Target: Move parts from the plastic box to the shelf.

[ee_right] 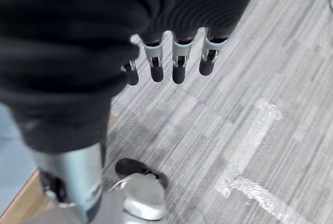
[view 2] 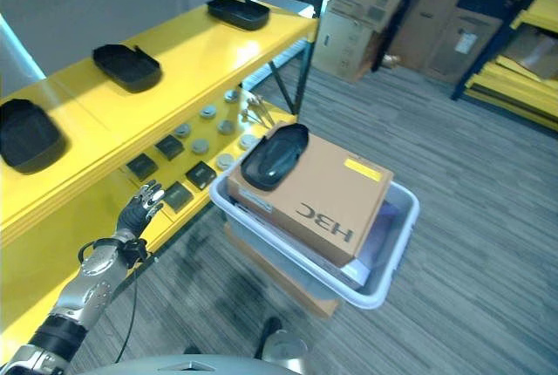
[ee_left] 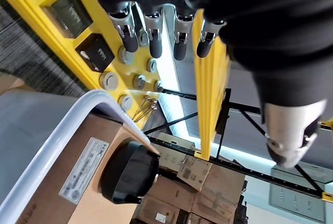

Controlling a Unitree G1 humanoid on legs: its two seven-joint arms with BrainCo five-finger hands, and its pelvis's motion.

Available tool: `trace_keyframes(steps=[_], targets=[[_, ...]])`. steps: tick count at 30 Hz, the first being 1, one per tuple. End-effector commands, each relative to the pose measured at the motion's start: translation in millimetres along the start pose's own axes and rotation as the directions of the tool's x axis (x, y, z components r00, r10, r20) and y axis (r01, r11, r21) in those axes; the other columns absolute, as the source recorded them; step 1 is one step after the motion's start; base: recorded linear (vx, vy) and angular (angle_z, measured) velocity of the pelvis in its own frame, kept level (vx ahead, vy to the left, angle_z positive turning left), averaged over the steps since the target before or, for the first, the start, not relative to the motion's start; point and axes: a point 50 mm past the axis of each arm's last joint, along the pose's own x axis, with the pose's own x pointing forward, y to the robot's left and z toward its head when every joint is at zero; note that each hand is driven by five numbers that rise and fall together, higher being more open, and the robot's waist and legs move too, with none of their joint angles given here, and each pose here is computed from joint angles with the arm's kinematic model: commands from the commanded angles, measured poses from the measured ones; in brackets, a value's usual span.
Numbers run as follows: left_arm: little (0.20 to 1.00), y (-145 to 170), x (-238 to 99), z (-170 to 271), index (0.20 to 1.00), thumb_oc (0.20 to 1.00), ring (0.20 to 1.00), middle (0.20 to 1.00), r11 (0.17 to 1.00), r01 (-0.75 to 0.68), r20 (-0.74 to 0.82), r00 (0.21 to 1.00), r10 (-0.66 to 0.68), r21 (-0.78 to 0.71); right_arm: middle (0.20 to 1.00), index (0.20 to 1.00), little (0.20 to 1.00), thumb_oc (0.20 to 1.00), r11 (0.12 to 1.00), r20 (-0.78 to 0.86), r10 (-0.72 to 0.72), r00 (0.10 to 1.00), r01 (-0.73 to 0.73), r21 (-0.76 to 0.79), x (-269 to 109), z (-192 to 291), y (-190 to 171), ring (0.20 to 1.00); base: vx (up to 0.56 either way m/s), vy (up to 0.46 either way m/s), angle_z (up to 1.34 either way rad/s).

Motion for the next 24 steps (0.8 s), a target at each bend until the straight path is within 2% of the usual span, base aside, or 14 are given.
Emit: trace_keyframes(steps=[1, 2, 4, 5, 6, 7, 12, 16, 18, 19, 20, 22, 23, 24], targets=[[1.000, -14, 14, 34, 1.000, 1.000, 1.000, 1.000, 0.998, -0.009, 0.150, 0.989, 0.000, 0.060, 1.000, 1.000, 1.000, 1.000, 0.998, -0.032, -0.039, 0.999, 0.038, -0.044, 1, -6, -1, 1.000, 0.11, -0.143, -0.32], [1.000, -14, 15, 27, 1.000, 1.000, 1.000, 1.000, 0.999, -0.038, 0.115, 0.993, 0.035, 0.025, 1.000, 1.000, 1.000, 1.000, 0.998, -0.024, -0.049, 0.999, 0.048, -0.042, 1, -2, -5, 1.000, 0.14, -0.178, -0.26], [1.000, -6, 15, 14, 1.000, 1.000, 1.000, 1.000, 0.991, -0.116, 0.073, 0.991, 0.111, 0.069, 1.000, 1.000, 1.000, 1.000, 0.998, 0.001, -0.068, 0.998, 0.068, -0.009, 2, 8, -13, 1.000, 0.13, -0.149, -0.60], [1.000, 10, 12, -7, 1.000, 1.000, 1.000, 1.000, 0.977, -0.201, -0.004, 0.979, 0.201, 0.072, 1.000, 1.000, 1.000, 1.000, 0.996, 0.038, -0.087, 0.996, 0.085, 0.035, 3, 22, -20, 1.000, 0.10, -0.027, -1.45], [1.000, 14, 11, -11, 1.000, 1.000, 1.000, 1.000, 0.974, -0.217, -0.024, 0.976, 0.219, 0.066, 1.000, 1.000, 1.000, 1.000, 0.995, 0.044, -0.088, 0.995, 0.086, 0.041, 3, 25, -22, 1.000, 0.10, 0.146, -2.34], [1.000, 36, 3, -27, 1.000, 1.000, 1.000, 1.000, 0.953, -0.281, -0.072, 0.954, 0.290, 0.117, 1.000, 1.000, 1.000, 1.000, 0.994, 0.081, -0.099, 0.992, 0.094, 0.057, 3, 36, -27, 1.000, 0.09, 0.200, -1.86], [1.000, 65, -14, -63, 1.000, 1.000, 1.000, 1.000, 0.911, -0.392, -0.209, 0.887, 0.411, 0.128, 1.000, 1.000, 1.000, 1.000, 0.990, 0.127, -0.124, 0.984, 0.115, 0.076, 2, 49, -36, 1.000, 0.16, 0.219, -0.62], [1.000, 82, -26, -76, 1.000, 1.000, 1.000, 1.000, 0.882, -0.440, -0.254, 0.846, 0.469, 0.166, 1.000, 1.000, 1.000, 1.000, 0.983, 0.140, -0.149, 0.979, 0.131, 0.131, 1, 49, -43, 1.000, 0.15, 0.223, -0.68], [1.000, 87, -32, -85, 1.000, 1.000, 1.000, 1.000, 0.871, -0.425, -0.284, 0.827, 0.484, 0.247, 1.000, 1.000, 1.000, 1.000, 0.946, 0.162, -0.168, 0.972, 0.113, 0.303, 0, 56, -45, 1.000, 0.12, 0.262, -0.77], [1.000, 87, -32, -86, 1.000, 1.000, 1.000, 1.000, 0.871, -0.416, -0.292, 0.827, 0.482, 0.261, 1.000, 1.000, 1.000, 1.000, 0.935, 0.171, -0.179, 0.969, 0.114, 0.335, 0, 57, -46, 1.000, 0.11, 0.160, -0.51], [1.000, 90, -38, -92, 1.000, 1.000, 1.000, 1.000, 0.865, -0.375, -0.311, 0.822, 0.477, 0.334, 1.000, 1.000, 1.000, 1.000, 0.889, 0.223, -0.209, 0.952, 0.090, 0.449, -2, 66, -50, 1.000, 0.09, 0.116, -0.48], [1.000, 92, -41, -94, 1.000, 1.000, 1.000, 1.000, 0.858, -0.343, -0.315, 0.824, 0.470, 0.383, 1.000, 1.000, 1.000, 1.000, 0.865, 0.257, -0.237, 0.937, 0.083, 0.494, -4, 74, -53, 1.000, 0.06, 0.079, -0.36], [1.000, 94, -51, -103, 1.000, 1.000, 1.000, 1.000, 0.810, -0.190, -0.342, 0.835, 0.431, 0.555, 1.000, 1.000, 1.000, 1.000, 0.806, 0.362, -0.329, 0.872, 0.060, 0.589, -16, 104, -63, 1.000, 0.03, 0.056, -0.39], [1.000, 95, -59, -109, 1.000, 1.000, 1.000, 1.000, 0.784, -0.135, -0.357, 0.834, 0.420, 0.606, 1.000, 1.000, 1.000, 1.000, 0.789, 0.414, -0.369, 0.832, 0.045, 0.613, -25, 124, -66, 1.000, 0.04, 0.081, -0.66]])
